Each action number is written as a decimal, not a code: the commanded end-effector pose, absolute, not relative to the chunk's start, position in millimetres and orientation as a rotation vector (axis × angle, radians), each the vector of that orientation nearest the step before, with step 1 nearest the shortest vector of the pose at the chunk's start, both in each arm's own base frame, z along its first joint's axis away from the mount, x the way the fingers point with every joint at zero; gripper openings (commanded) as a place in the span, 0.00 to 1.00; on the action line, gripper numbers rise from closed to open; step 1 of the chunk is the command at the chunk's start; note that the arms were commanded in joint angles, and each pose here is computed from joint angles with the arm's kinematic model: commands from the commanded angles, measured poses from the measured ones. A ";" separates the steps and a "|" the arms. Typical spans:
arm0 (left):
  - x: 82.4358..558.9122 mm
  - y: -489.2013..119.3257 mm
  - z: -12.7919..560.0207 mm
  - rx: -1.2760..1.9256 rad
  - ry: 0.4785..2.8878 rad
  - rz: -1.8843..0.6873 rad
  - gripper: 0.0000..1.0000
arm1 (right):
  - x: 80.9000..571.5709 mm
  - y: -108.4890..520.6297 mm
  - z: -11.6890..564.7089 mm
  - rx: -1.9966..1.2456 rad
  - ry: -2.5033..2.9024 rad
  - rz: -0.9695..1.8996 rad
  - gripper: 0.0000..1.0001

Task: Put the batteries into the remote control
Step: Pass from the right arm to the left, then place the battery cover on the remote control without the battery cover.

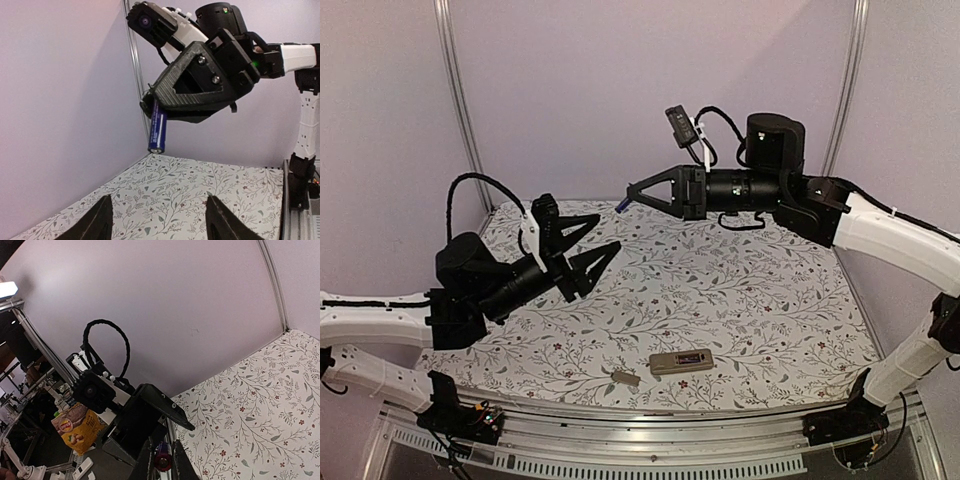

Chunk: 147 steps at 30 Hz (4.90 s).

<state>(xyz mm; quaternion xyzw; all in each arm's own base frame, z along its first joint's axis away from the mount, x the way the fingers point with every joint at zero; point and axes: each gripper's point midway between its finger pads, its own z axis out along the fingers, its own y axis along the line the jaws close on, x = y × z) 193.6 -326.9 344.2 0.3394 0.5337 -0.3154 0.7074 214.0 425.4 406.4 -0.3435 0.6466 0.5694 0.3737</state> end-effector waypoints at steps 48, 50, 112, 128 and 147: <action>239.1 -331.1 308.1 0.682 1.518 -0.733 0.00 | 223.3 363.0 323.3 -1.003 1.782 1.073 0.64; 239.5 -324.1 275.2 0.708 1.625 -0.717 0.00 | 225.8 343.1 273.2 -1.135 1.809 0.859 0.65; 170.7 -450.8 39.6 1.612 2.079 -0.655 0.00 | 264.0 237.9 144.3 -1.025 1.993 0.589 0.73; 170.1 -448.1 20.8 1.685 2.108 -0.571 0.00 | 261.9 243.5 150.0 -1.002 1.995 0.651 0.72; 161.0 -459.3 -1.1 1.732 2.118 -0.616 0.00 | 256.7 241.6 112.8 -0.301 2.523 0.935 0.56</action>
